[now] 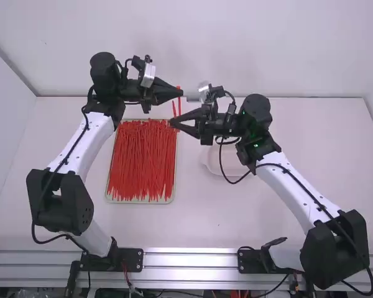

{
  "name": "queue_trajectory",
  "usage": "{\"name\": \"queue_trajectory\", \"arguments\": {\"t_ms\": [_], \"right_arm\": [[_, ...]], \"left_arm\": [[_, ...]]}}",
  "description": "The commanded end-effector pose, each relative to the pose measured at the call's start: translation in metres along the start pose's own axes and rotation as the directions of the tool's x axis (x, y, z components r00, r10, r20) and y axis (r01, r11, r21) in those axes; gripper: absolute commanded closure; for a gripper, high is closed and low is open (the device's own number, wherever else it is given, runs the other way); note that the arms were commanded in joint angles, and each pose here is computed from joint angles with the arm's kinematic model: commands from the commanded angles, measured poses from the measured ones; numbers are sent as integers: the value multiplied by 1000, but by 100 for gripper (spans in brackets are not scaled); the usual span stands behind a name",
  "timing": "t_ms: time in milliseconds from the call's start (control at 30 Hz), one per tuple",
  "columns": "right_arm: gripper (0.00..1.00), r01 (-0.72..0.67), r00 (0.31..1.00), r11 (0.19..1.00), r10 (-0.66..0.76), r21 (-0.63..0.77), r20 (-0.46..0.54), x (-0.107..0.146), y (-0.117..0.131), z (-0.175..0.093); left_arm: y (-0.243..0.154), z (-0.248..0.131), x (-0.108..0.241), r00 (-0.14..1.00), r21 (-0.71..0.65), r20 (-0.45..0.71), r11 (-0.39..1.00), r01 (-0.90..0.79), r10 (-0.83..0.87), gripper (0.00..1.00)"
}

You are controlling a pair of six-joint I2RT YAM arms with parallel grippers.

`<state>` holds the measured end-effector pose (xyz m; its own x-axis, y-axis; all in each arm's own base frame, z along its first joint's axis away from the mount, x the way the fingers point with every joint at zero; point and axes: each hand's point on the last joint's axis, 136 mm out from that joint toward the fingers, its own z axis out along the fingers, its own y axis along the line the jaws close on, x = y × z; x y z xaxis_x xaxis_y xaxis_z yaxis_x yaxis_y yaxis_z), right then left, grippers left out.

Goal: Fasten the cable tie

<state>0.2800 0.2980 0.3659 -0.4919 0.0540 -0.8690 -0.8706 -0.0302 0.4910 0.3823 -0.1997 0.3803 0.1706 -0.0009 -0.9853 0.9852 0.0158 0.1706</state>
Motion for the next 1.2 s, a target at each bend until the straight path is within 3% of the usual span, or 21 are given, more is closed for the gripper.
{"name": "queue_trajectory", "arguments": {"t_ms": [0, 367, 600, 800, 1167], "right_arm": [[100, -90, 996, 996, 90, 17, 27, -9, -1, 1], [100, -175, 982, 983, 171, 56, 77, -16, -9, -1], [100, -201, 977, 978, 196, 61, 84, -17, -11, 0], [100, -211, 975, 976, 206, 58, 83, -16, -10, 0], [100, -209, 974, 975, 200, 80, 108, -20, -15, -1]], "left_arm": [[-2, -1, 2, 998, 19, 4, 998, -61, 61, 98], [12, -1, 1, 985, -61, -16, 983, -172, 172, 98], [10, -1, -5, 971, -50, -7, 969, -240, 240, 98], [-6, -1, -14, 943, 38, 28, 943, -331, 330, 98], [-5, -3, -18, 928, 30, 28, 928, -373, 372, 98]]}}
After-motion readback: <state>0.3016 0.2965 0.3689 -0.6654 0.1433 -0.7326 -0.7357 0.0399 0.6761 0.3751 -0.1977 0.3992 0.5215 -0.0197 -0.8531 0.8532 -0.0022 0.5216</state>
